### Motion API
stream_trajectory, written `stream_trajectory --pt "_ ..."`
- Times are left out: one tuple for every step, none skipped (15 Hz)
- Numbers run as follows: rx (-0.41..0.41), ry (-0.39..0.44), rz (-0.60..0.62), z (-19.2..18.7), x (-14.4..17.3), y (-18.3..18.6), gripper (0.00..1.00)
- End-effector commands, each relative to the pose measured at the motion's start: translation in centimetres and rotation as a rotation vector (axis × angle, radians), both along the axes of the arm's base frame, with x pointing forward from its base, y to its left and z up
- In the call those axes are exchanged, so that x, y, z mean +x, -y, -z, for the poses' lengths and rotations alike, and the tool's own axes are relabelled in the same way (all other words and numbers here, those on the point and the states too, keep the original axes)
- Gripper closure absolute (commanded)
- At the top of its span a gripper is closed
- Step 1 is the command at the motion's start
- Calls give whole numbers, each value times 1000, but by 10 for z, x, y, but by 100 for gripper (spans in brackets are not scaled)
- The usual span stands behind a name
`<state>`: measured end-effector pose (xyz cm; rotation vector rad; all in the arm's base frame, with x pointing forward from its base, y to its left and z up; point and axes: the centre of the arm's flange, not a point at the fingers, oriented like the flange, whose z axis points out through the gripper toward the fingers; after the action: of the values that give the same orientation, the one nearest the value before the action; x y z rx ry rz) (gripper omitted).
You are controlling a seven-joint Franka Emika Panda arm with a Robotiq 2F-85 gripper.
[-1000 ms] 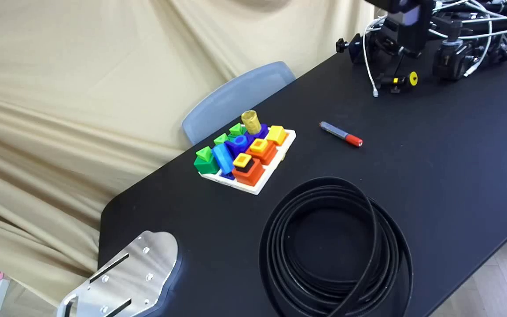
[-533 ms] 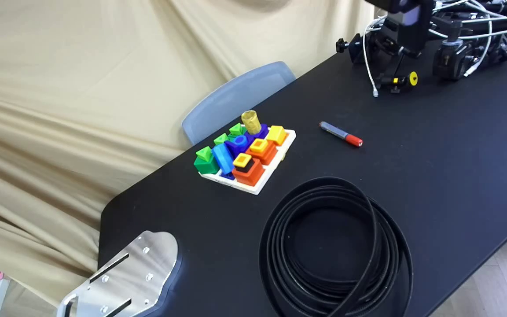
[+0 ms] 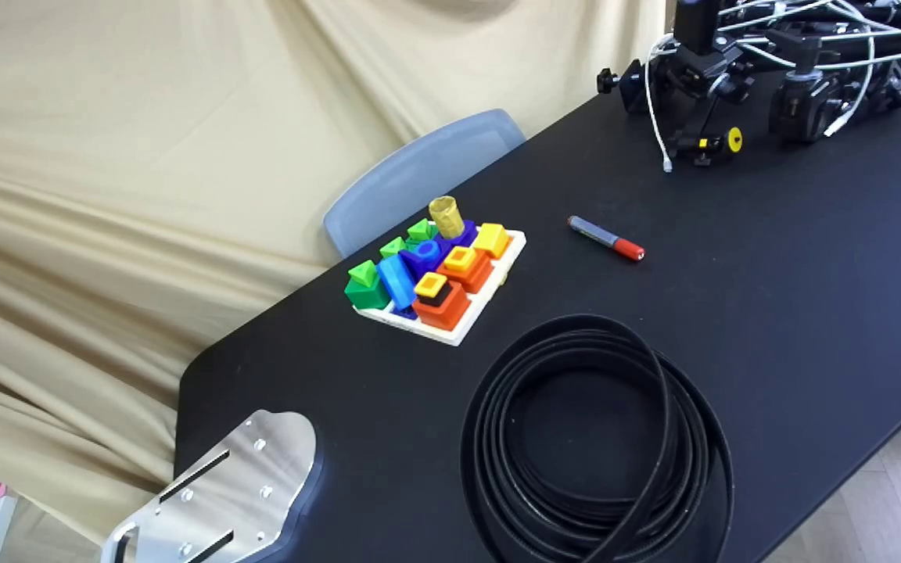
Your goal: Move the marker towards you
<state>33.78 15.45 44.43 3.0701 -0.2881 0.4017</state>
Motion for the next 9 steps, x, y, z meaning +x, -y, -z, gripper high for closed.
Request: stream_trajectory --pt "11 25 -41 10 36 30 0" --pt "13 20 -60 16 48 39 0" --pt "16 13 -88 22 59 47 0" --pt "17 11 -109 28 68 54 0" --pt "23 5 -139 34 76 60 0" --pt "31 -3 -176 42 85 66 0" --pt "32 -9 -205 50 93 72 0" --pt "37 -18 -235 58 101 76 0" --pt "37 -28 -263 66 108 79 0"
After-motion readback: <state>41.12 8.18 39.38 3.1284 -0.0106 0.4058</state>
